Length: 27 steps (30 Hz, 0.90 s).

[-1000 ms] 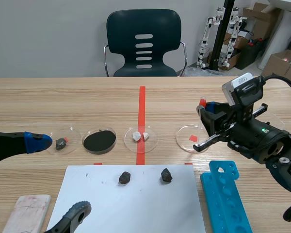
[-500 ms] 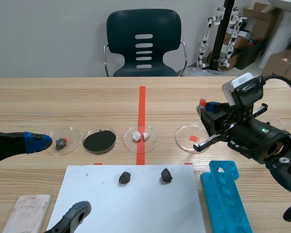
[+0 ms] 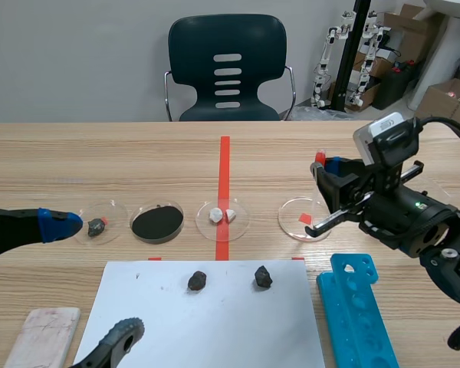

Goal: Draw acid from the petri dish

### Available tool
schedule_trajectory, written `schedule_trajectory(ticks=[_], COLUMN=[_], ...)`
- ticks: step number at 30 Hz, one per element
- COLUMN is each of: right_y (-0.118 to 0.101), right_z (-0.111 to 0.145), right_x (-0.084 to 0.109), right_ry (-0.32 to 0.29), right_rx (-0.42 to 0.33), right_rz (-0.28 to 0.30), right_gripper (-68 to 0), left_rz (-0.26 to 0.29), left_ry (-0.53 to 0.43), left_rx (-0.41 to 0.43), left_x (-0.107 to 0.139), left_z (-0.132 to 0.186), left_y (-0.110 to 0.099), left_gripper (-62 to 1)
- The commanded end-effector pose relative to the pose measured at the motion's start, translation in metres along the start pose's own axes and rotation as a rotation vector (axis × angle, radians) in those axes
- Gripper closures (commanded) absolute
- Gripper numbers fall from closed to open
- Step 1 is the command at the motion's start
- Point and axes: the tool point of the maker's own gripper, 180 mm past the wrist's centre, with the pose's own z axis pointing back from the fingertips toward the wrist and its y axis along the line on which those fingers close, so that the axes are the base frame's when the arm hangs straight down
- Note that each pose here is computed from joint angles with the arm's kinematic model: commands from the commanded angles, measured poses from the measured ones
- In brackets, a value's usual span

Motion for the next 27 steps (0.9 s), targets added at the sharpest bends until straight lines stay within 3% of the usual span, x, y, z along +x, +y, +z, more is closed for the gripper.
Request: schedule_trajectory(ticks=[1, 27], right_y=[-0.0089, -0.0134], right_z=[-0.0048, -0.0022], right_x=[0.0166, 0.0223], right_ry=[-0.053, -0.079], right_rx=[-0.014, -0.015], right_rz=[0.012, 0.027], right_gripper=[-7.9, -7.9], left_rz=[-0.001, -0.001], left_ry=[-0.035, -0.035], left_rx=[0.007, 0.007], left_x=[0.0084, 0.0084], left_z=[-0.0011, -0.0011], left_y=[0.0015, 0.0015], left_gripper=[-62.3, -62.3])
